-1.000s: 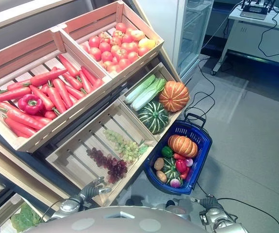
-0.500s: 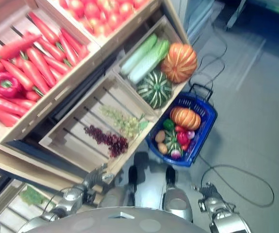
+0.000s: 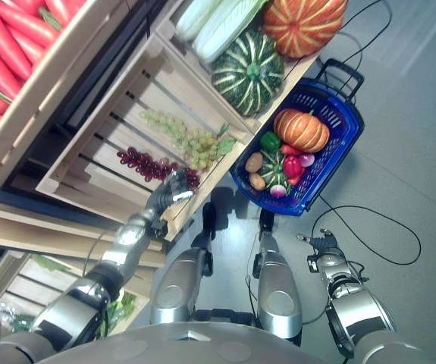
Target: Pick up fruits and vegetables into the basket
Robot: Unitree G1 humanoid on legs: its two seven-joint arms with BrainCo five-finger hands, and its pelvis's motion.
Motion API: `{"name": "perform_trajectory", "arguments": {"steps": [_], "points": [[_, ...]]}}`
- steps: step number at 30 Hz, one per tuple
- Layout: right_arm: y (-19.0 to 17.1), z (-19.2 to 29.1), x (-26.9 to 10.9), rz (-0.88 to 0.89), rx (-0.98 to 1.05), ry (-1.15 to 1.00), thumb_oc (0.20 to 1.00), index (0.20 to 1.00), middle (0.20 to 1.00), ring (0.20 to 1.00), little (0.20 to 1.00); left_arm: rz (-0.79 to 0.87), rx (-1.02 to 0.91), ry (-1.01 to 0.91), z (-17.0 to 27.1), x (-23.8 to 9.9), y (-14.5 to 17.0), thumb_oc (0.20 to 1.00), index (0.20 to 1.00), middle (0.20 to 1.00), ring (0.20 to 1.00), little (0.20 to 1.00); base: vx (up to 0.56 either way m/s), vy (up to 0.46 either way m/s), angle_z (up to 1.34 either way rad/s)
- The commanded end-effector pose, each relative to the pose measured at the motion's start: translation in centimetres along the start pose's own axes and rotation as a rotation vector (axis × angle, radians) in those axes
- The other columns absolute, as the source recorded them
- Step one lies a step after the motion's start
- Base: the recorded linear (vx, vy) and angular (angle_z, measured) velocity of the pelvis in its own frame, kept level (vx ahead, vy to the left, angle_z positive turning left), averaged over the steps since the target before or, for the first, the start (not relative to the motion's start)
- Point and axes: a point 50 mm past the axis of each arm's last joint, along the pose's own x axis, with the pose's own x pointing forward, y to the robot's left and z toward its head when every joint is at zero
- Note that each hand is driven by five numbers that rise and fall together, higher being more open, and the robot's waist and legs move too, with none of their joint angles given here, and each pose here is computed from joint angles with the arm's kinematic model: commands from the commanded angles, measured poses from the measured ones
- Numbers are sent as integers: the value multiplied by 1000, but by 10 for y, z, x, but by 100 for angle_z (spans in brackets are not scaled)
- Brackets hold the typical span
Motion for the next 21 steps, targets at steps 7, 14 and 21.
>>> {"name": "perform_trajectory", "arguments": {"steps": [7,14,21], "points": [[-11,12,2,-54,15,-33,1000,1000,1000,1000,1000,-57,193,-352,91,21,5,1000,1000,1000,1000,1000,-63,-22,4],[-15,18,3,-58,19,-54,1000,1000,1000,1000,1000,83,585,-543,152,29,12,1000,1000,1000,1000,1000,-13,-6,3],[-17,35,5,-47,9,-97,1000,1000,1000,1000,1000,333,1260,-639,199,44,32,1000,1000,1000,1000,1000,-2,4,0]]}}
